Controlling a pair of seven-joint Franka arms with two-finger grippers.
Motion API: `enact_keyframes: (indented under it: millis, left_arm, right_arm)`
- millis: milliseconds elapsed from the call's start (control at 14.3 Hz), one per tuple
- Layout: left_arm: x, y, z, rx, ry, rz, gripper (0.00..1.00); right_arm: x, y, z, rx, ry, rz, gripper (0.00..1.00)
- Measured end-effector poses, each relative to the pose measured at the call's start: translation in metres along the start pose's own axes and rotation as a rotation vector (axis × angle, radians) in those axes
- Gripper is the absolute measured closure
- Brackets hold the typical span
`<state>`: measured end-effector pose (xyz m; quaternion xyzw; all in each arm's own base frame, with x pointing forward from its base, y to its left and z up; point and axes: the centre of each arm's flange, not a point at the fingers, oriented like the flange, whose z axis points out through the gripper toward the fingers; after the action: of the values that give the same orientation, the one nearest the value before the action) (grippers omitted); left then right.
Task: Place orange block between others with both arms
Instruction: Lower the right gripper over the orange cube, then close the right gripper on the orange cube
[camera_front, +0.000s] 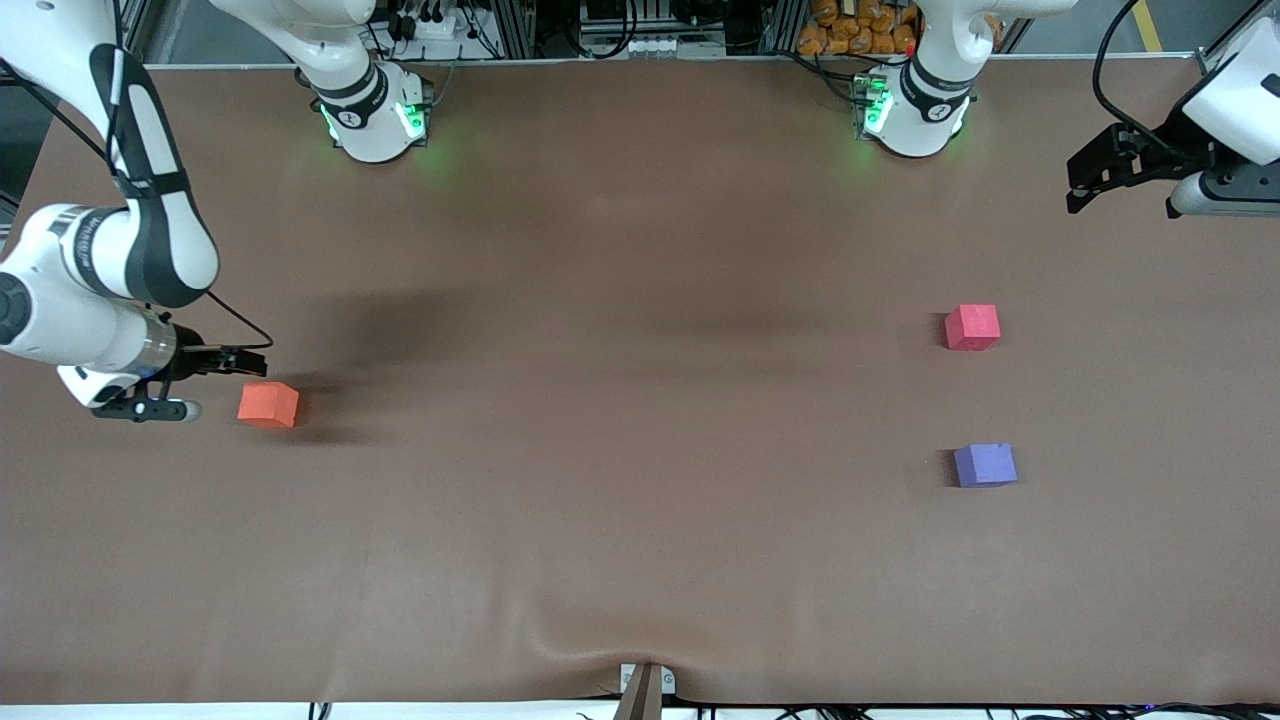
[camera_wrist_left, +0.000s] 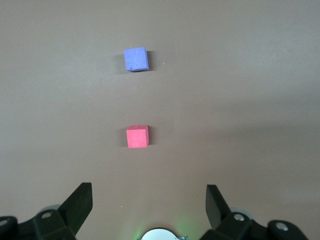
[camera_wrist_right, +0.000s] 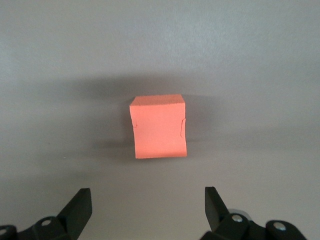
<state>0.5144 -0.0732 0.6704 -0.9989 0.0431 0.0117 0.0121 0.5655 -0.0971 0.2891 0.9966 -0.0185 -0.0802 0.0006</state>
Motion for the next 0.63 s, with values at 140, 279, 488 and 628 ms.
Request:
enact_keyframes:
  millis: [140, 279, 488, 628]
  left_arm:
    - [0.002, 0.0, 0.001, 0.0, 0.001, 0.0, 0.0]
    - [0.003, 0.001, 0.003, 0.0, 0.001, 0.002, 0.0]
    - [0.011, 0.002, 0.01, 0.0, 0.005, 0.002, 0.0]
    - [0.013, 0.0, 0.012, 0.0, 0.005, -0.002, 0.0]
  right_arm:
    - [0.005, 0.001, 0.011, -0.027, 0.011, -0.023, 0.0]
    - [0.011, 0.002, 0.021, -0.058, 0.033, -0.047, 0.0]
    - [0.021, 0.002, 0.044, -0.069, 0.021, -0.063, 0.0]
    - [0.027, -0.001, 0.058, -0.067, 0.006, -0.071, 0.0]
